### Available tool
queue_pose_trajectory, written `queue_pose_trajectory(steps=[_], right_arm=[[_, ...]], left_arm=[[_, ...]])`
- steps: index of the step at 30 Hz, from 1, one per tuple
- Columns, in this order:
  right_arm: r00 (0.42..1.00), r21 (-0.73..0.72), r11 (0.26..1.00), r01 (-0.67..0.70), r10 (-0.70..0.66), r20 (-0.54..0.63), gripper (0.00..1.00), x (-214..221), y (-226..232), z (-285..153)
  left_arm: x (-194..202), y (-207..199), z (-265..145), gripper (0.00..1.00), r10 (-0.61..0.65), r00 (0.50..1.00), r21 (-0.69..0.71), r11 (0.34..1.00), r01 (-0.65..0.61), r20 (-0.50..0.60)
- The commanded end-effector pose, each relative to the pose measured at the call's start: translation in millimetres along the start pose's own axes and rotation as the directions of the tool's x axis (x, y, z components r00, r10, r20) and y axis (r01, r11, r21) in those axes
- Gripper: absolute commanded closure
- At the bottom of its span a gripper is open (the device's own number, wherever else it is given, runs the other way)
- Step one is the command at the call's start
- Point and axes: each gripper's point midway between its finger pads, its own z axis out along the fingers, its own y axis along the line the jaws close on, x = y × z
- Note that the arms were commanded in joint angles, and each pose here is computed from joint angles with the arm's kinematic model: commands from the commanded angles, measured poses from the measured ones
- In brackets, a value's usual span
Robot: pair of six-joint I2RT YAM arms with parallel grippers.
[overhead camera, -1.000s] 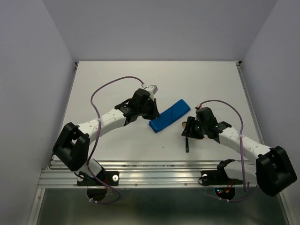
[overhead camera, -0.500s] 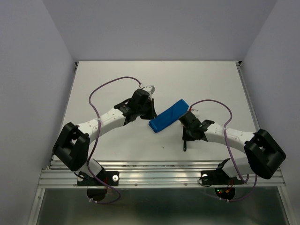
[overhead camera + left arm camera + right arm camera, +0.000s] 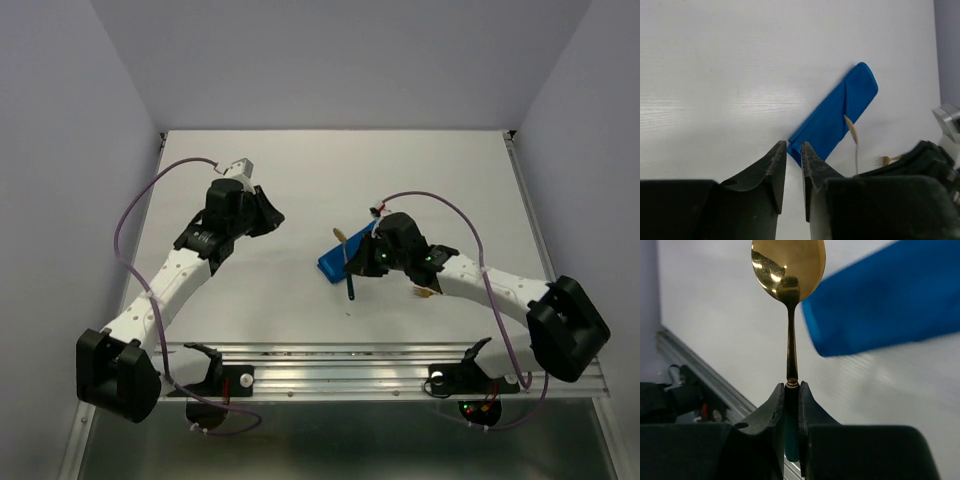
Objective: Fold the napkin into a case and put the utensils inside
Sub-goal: Pass from the right arm to the left
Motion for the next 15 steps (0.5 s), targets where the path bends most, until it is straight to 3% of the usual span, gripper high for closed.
queue_pose_trajectory(steps=[1, 2, 4, 5, 8, 10, 11, 15], right_arm=[[0.995, -0.493, 0.865, 0.097, -0.088, 0.042, 0.99, -32, 110, 1], [0.996, -0.515, 0.852, 0.091, -0.085, 0.036, 0.99, -35, 116, 3], [0.995, -0.596, 0.798, 0.082, -0.098, 0.005, 0.99, -34, 131, 8], [0.996, -0.622, 0.780, 0.074, -0.092, 0.003, 0.99, -40, 141, 7], [0.996, -0.728, 0.685, 0.011, -0.075, -0.055, 0.99, -40, 162, 4], [0.997, -0.789, 0.613, 0.020, -0.075, -0.033, 0.99, -47, 172, -5], [0.997, -0.790, 0.612, -0.039, -0.034, -0.075, 0.99, -48, 166, -2], [0.996, -0.831, 0.552, -0.064, -0.017, -0.088, 0.99, -51, 169, -7]], left_arm=[[5, -23, -21, 0.65, -0.036, 0.999, 0.179, 0.983, 0.036, 0.001], [1, -26, -27, 0.57, -0.037, 0.999, 0.202, 0.979, 0.033, 0.019], [5, -30, -31, 0.55, -0.016, 1.000, 0.240, 0.971, 0.011, 0.018], [3, -31, -34, 0.46, -0.004, 0.999, 0.250, 0.968, -0.005, 0.034], [13, -38, -40, 0.40, 0.021, 1.000, 0.335, 0.942, -0.025, 0.017], [21, -40, -41, 0.39, 0.021, 1.000, 0.373, 0.928, -0.016, -0.010], [22, -41, -43, 0.39, 0.016, 1.000, 0.382, 0.924, -0.010, -0.014], [30, -48, -47, 0.39, -0.023, 0.999, 0.457, 0.889, 0.037, -0.036]])
